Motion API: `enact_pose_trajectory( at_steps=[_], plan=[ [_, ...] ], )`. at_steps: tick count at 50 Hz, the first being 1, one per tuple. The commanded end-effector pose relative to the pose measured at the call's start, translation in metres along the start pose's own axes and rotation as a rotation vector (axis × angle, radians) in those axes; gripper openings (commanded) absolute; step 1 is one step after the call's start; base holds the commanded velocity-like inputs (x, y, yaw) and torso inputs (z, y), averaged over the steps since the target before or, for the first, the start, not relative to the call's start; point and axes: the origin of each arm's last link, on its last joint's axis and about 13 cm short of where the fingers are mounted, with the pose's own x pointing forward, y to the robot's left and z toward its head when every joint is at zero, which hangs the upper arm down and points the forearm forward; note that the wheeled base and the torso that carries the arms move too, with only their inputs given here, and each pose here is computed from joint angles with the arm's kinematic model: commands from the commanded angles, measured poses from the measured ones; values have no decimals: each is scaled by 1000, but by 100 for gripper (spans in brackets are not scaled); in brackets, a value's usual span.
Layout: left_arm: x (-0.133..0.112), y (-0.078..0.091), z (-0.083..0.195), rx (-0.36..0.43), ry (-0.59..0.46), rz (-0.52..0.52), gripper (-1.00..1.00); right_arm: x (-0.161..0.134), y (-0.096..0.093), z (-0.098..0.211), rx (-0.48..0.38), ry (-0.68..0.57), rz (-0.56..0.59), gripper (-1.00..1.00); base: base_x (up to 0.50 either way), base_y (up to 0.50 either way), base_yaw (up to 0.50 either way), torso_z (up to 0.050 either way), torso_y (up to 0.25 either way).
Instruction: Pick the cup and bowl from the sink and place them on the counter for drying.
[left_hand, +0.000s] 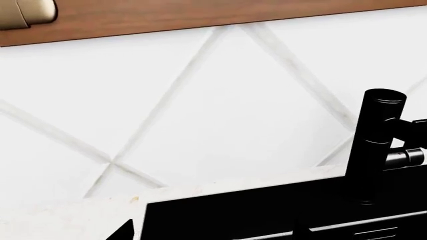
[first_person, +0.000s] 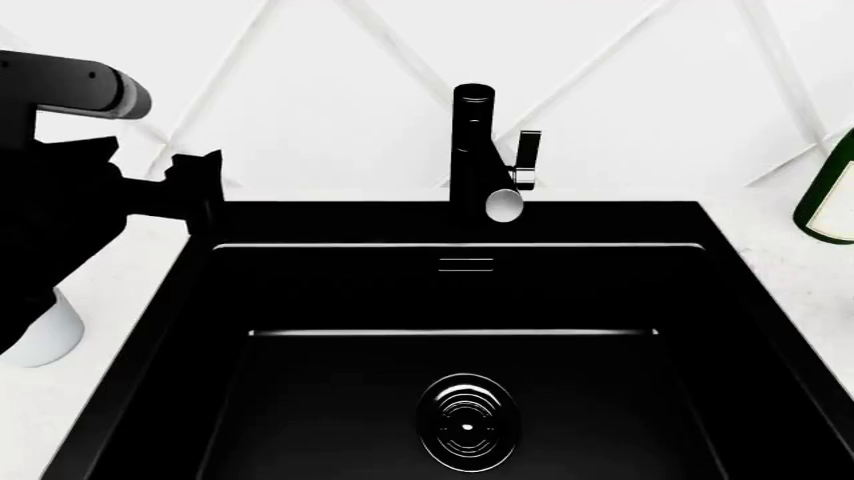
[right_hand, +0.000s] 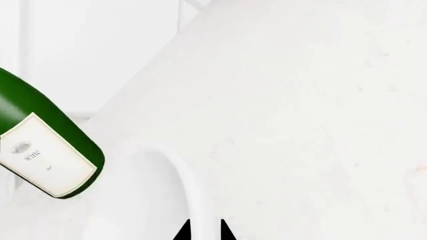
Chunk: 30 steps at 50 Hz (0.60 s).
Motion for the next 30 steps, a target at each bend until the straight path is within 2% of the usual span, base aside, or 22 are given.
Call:
enact_pose_trajectory(
  at_steps=[1,4,5,12,14,15,18,22,30],
  plan=[
    [1,-2,2,2,-2,-2,100,9,-9,-19,-18,20,-34,-100,0,0,0,0,0],
    [1,-2,2,-3,1,-3,100,11,-13,-24,-5,55,-37,-100,0,0,0,0,0],
    [2,-3,4,-5,-1,-4,100,12,-15,-27,-26,47,-41,-100,0,0,0,0,0],
    [4,-5,7,6,-3,-11,100,13,-16,-31,-34,53,-43,-100,0,0,0,0,0],
    [3,-4,6,5,-3,-10,100,13,-16,-28,-6,36,-49,-100,0,0,0,0,0],
    [3,-4,6,2,-2,-11,100,12,-16,-25,15,28,-62,100,0,0,0,0,0],
    [3,-5,6,4,0,-11,100,9,-17,-13,61,-7,-82,100,0,0,0,0,0],
    [3,-5,6,2,-3,-14,100,6,-19,-6,60,-30,-79,100,0,0,0,0,0],
    [5,-3,3,-12,11,-26,100,-1,-9,6,66,-92,-76,100,0,0,0,0,0]
  ],
)
